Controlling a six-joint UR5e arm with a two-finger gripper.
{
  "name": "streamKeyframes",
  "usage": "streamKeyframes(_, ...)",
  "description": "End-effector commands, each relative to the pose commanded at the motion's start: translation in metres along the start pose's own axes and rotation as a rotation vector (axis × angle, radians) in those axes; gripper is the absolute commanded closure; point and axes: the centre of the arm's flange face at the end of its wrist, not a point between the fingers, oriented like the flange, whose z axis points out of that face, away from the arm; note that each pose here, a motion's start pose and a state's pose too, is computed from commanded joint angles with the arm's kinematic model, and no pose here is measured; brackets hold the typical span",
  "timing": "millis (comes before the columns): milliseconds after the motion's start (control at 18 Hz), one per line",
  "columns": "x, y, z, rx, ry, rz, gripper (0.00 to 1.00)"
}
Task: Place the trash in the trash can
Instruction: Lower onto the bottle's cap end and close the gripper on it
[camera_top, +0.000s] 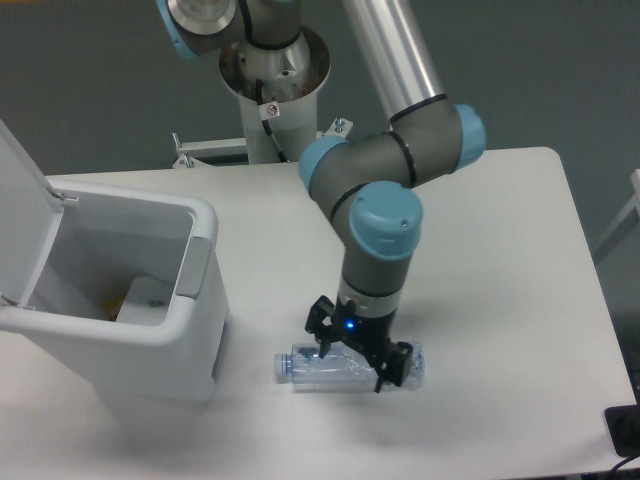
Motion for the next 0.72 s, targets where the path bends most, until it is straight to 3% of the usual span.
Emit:
streamKeyframes(222,0.012,-0.004,0.024,-0.074,0.017,0.139,0.0)
streamKeyframes(722,0.024,-0.015,0.069,-0.099,0.077,0.197,0.0)
